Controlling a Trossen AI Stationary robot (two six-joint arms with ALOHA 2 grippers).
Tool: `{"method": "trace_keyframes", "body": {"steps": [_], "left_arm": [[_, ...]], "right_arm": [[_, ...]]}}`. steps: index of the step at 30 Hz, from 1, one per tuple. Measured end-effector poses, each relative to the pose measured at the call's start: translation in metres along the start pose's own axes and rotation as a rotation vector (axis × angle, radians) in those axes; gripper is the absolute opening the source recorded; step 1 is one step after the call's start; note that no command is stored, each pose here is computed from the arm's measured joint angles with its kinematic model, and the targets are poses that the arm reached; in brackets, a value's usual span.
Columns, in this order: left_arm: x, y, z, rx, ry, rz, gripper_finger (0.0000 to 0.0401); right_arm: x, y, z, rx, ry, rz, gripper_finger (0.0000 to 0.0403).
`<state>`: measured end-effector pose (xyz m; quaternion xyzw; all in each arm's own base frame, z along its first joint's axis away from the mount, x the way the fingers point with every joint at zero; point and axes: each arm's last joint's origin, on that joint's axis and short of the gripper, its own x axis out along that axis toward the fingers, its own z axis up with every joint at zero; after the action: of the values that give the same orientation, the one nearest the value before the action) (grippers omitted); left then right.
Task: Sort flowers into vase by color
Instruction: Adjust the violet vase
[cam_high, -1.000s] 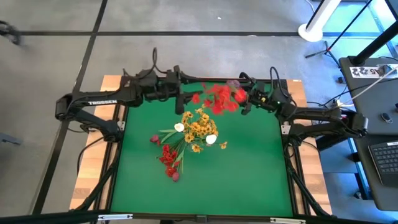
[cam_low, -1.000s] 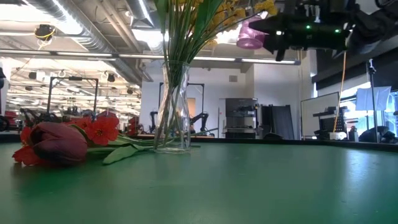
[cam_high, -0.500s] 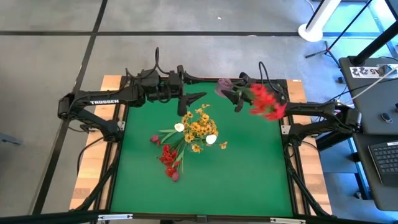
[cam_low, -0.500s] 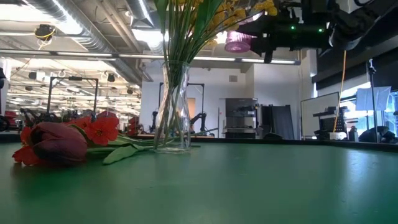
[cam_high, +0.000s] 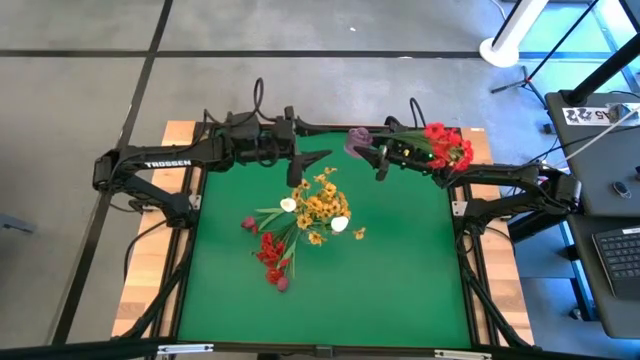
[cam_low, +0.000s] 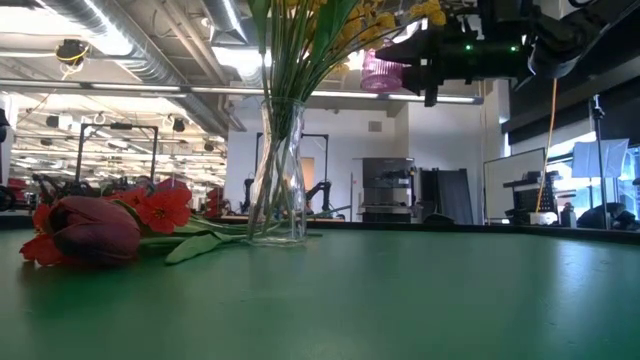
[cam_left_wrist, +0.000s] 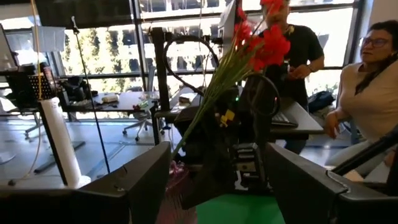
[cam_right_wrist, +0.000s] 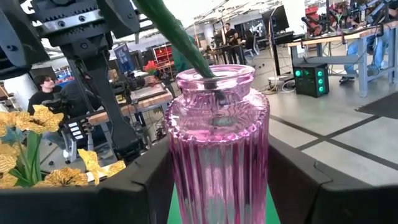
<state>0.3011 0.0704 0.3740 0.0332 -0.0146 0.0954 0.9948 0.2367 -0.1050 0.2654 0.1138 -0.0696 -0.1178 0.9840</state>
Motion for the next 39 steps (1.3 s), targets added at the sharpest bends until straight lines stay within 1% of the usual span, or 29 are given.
{"method": "trace_keyframes", "body": {"steps": [4,8,11,14,20,24,27,34,39], "left_arm": [[0.0,0.004,0.001,-0.004,0.083,-0.003,0.0256],[0.004,0.005,0.009,-0.006,0.124,-0.018,0.0256],[0.011,0.005,0.019,-0.007,0.132,-0.036,0.0256],[0.025,0.007,0.026,-0.009,0.146,-0.068,0.0256],[0.063,0.01,0.016,0.021,0.24,-0.082,0.0256],[0.078,0.011,0.012,0.031,0.267,-0.082,0.0256],[0.084,0.011,0.008,0.031,0.267,-0.08,0.0256],[0.085,0.012,0.008,0.028,0.259,-0.074,0.0256],[0.088,0.006,0.007,0.019,0.251,-0.114,0.0256]], "right_arm": [[0.0,0.0,0.0,0.001,0.005,-0.001,0.0204],[0.0,0.0,0.0,0.001,0.006,-0.002,0.0204],[0.003,0.0,0.002,0.004,0.022,-0.006,0.0204],[0.007,0.0,0.004,0.006,0.037,-0.007,0.0204],[0.019,0.003,0.004,0.009,0.072,0.031,0.0204],[0.024,0.008,0.0,-0.003,0.094,0.051,0.0204],[0.025,0.01,-0.002,-0.011,0.097,0.062,0.0204],[0.026,0.02,-0.004,-0.016,0.094,0.08,0.0204],[0.027,0.027,-0.005,-0.02,0.091,0.083,0.0204]]}}
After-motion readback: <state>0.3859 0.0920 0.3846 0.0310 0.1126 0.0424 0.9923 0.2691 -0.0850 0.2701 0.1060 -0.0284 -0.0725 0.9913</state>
